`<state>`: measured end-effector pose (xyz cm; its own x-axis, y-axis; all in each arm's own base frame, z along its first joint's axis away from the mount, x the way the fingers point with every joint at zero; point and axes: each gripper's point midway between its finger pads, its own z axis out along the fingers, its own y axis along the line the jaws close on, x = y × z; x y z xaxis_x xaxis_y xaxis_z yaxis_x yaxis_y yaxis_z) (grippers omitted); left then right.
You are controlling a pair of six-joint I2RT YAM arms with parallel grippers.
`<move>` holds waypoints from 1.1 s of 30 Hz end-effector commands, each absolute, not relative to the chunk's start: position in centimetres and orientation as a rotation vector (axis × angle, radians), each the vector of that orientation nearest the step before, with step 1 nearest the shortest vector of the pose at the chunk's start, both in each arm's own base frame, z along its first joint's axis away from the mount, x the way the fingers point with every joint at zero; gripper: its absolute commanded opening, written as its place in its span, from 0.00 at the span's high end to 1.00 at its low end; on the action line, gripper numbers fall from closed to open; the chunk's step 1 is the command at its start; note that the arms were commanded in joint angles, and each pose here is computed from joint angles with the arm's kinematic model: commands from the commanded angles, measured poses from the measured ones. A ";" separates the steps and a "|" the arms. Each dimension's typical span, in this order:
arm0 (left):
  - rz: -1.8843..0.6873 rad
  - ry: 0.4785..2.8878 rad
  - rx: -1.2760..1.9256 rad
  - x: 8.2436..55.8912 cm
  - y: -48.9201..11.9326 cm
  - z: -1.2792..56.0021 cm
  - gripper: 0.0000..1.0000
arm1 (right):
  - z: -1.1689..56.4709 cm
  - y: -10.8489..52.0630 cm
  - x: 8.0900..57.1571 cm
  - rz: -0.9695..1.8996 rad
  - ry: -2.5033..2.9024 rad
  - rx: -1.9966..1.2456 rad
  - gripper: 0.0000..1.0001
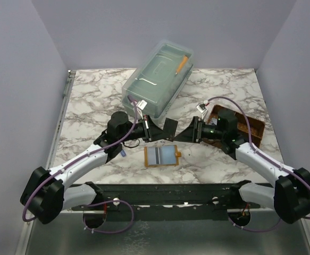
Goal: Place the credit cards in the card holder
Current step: Insert the credit card into the card holder.
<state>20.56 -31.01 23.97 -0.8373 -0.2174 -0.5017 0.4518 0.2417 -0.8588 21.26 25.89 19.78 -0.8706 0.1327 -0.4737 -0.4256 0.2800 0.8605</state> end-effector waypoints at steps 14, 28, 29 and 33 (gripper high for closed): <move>-1.747 1.867 0.188 19.1 -30.2 26.2 1.00 | 25.8 28.9 22.4 1.886 1.748 -0.310 0.97; -1.807 1.990 0.013 20.5 -27.0 24.0 0.53 | 22.1 29.1 20.5 1.996 1.827 -0.409 1.00; -1.807 1.997 0.017 20.5 -27.1 23.8 0.55 | 22.1 29.2 20.6 2.004 1.827 -0.408 1.00; -1.804 2.013 0.037 20.6 -27.3 23.3 0.65 | 21.9 29.6 20.9 2.019 1.827 -0.412 1.00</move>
<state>21.19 -26.97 23.18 -0.8943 -0.3154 -0.3174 0.2756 0.1704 -0.9460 21.66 29.25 21.29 -0.8976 0.1231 -0.4233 -0.4295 -0.0277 0.9026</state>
